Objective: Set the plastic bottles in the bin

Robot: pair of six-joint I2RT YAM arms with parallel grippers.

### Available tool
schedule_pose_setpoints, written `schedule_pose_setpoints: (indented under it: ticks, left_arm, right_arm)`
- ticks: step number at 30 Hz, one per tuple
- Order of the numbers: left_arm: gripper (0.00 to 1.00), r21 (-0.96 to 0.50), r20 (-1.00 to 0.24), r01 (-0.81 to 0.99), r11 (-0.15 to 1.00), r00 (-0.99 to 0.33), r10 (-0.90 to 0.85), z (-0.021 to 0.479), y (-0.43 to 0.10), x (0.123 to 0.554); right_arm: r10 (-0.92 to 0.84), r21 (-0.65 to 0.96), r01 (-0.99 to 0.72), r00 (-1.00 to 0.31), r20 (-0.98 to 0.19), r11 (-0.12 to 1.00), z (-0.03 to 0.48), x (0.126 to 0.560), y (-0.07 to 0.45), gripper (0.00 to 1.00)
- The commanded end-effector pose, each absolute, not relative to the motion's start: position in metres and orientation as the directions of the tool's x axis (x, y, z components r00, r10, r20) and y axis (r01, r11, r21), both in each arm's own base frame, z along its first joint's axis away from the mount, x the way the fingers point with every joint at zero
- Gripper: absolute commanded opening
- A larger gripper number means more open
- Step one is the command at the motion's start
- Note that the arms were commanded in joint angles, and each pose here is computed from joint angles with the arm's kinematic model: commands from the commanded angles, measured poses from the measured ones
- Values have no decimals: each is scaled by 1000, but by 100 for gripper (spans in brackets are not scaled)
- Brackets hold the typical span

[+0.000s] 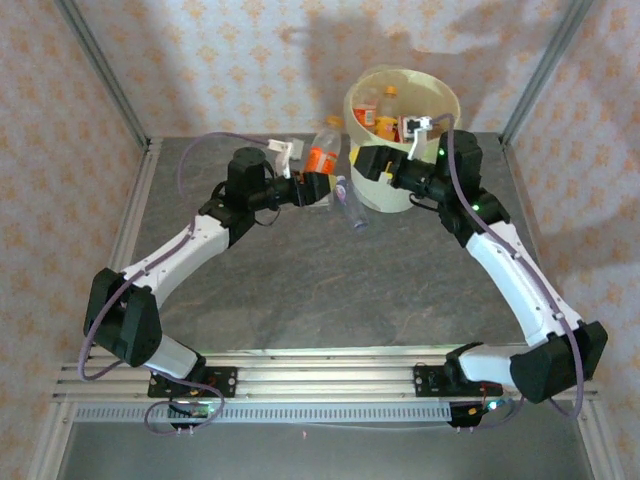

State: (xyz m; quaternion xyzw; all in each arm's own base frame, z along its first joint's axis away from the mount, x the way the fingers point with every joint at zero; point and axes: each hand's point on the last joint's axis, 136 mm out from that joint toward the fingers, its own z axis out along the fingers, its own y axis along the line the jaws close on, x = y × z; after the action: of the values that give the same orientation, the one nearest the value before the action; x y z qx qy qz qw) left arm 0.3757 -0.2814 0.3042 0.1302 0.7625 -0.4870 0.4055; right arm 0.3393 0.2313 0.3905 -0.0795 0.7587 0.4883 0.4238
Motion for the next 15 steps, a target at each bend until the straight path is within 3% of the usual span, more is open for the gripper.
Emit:
schedule_pose_setpoints:
  ticks: [1,8,15]
  left_arm:
    - [35,-569,-817,725,388,-553,-165,353,-293,347]
    - [35,-574,-817,739,352,-546,-185,362,-297,343]
    - [35,-572,-819,743,346,-541,-192,366,-299,342]
  right_arm:
    - [280,671,-606,-617,-735,427,423,329,251,99]
    - [403,717,-471,-605,-686,513,413,367,245,99]
    - [336,755,-523,-682,-649,396,414,369,275,97]
